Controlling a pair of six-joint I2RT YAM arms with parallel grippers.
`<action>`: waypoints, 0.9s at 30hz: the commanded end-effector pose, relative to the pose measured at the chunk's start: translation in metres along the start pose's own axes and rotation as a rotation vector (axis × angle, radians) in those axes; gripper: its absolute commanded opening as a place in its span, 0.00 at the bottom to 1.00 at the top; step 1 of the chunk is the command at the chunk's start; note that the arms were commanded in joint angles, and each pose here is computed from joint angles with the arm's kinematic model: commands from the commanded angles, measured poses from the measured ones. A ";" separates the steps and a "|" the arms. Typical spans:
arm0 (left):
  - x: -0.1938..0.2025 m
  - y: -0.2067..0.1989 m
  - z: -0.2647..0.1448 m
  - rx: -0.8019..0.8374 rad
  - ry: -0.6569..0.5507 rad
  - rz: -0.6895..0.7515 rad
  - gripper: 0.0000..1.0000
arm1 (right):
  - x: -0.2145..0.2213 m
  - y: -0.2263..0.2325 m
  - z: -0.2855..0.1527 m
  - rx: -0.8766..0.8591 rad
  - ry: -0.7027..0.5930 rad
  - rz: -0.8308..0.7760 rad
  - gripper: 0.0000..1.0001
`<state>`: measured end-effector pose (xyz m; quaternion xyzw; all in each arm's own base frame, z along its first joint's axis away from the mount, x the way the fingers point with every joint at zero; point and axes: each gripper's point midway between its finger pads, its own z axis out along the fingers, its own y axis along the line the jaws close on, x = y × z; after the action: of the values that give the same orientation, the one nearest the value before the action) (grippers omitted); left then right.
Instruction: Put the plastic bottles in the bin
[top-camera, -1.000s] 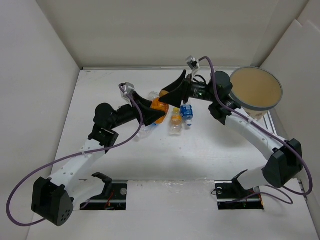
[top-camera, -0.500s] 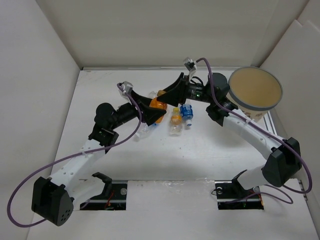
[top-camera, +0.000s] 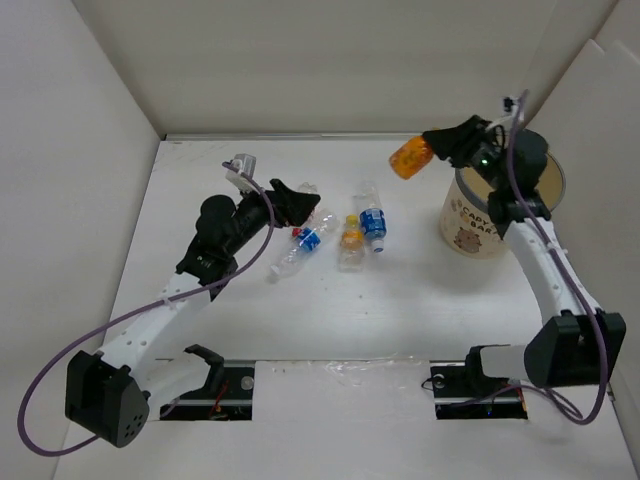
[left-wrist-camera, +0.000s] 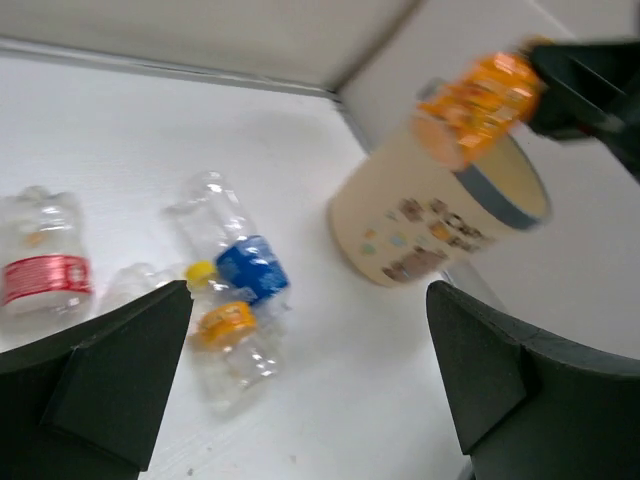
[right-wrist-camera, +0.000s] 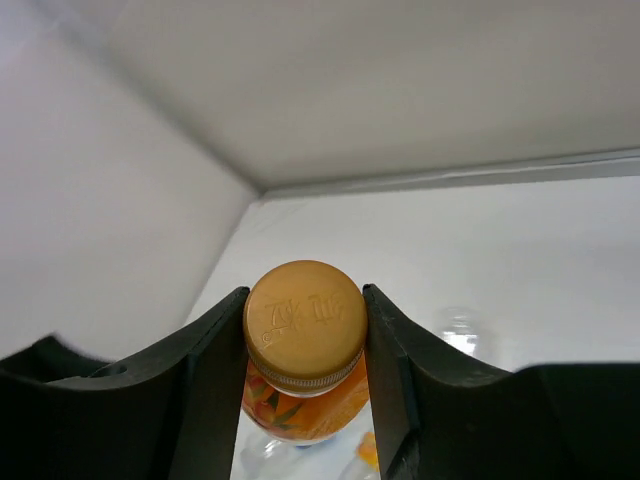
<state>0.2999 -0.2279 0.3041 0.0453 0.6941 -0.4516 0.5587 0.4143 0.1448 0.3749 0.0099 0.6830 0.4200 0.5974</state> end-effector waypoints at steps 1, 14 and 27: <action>-0.029 0.047 0.002 -0.313 -0.097 -0.032 1.00 | -0.054 -0.036 -0.051 0.220 -0.179 -0.045 0.00; 0.014 0.117 0.004 -0.640 0.018 -0.087 1.00 | -0.105 -0.140 -0.173 0.780 -0.369 -0.044 0.31; 0.068 0.133 -0.013 -0.725 0.234 -0.117 1.00 | -0.114 -0.109 -0.176 0.847 -0.367 -0.149 1.00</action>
<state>0.3429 -0.1662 0.1630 -0.1518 0.8665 -0.1934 0.4345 0.3659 -0.0970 0.3500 0.3127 0.6976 0.0667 0.6412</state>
